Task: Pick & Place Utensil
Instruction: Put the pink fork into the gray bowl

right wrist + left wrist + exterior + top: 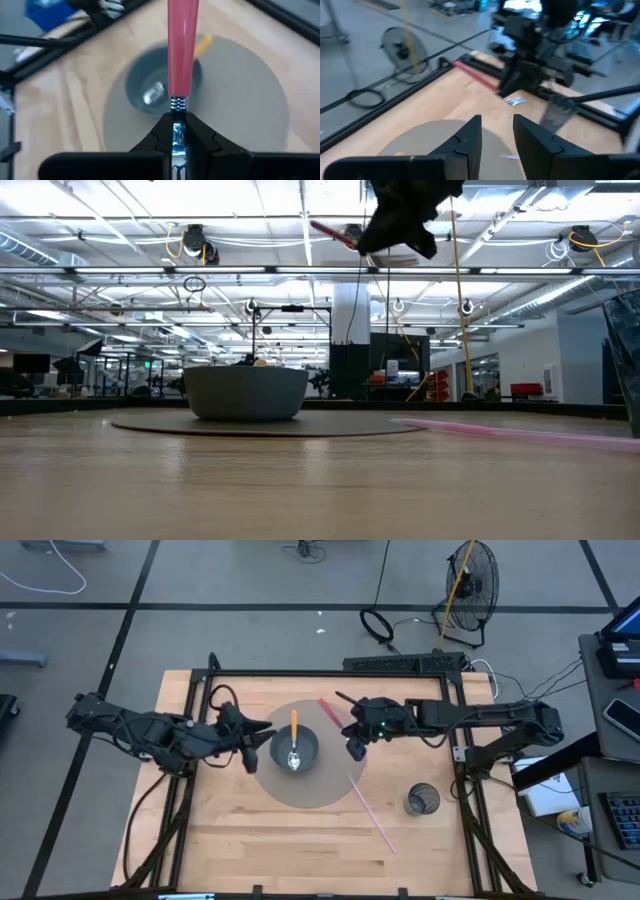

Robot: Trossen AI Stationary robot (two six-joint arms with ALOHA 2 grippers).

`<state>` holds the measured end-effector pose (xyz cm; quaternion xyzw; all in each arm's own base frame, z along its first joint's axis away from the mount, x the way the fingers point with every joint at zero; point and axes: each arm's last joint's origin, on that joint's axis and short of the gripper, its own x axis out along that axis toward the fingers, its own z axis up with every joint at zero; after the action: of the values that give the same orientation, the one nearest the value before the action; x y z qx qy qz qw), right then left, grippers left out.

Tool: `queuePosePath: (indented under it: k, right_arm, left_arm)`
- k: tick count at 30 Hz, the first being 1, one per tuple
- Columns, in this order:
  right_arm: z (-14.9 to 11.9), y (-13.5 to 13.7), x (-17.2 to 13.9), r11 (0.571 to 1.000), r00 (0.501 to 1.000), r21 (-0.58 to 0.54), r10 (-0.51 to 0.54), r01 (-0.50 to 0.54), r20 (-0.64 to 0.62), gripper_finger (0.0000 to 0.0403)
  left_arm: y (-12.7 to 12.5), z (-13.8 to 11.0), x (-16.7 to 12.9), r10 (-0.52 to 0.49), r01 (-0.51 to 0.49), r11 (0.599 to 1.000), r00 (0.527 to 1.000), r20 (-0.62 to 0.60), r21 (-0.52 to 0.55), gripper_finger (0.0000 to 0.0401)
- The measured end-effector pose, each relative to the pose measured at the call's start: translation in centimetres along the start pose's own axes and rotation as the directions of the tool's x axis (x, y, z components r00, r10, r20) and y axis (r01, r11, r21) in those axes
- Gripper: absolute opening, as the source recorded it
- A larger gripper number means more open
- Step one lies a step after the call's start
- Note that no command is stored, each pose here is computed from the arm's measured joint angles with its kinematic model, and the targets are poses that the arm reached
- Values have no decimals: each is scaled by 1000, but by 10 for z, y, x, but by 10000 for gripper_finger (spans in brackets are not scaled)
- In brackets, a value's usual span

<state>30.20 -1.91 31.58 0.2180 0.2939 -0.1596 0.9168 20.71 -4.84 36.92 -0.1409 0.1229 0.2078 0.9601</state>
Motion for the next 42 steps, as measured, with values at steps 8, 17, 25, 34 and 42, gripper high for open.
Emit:
queuePosePath:
  k: [8, 17, 25, 34, 42]
  right_arm:
    - [11, 21, -4, 976, 972, -124, 194, -178, 130, 17]
    - [15, 30, -7, 952, 946, -199, 268, -231, 185, 18]
    - [17, 31, -7, 948, 940, -220, 276, -231, 201, 18]
    - [21, 34, -9, 930, 916, -258, 323, -261, 239, 18]
    - [21, 33, -9, 932, 919, -257, 318, -257, 233, 18]
  left_arm:
    - [-11, 6, 19, -150, 149, 988, 988, 20, 33, 118]
    - [-2, 10, 49, -183, 183, 983, 983, 18, 13, 130]
    - [17, 19, 60, -225, 225, 974, 974, 12, -27, 232]
    - [21, 22, 74, -307, 307, 952, 952, 14, -15, 307]
    - [19, 19, 101, -374, 375, 927, 927, 24, -15, 292]
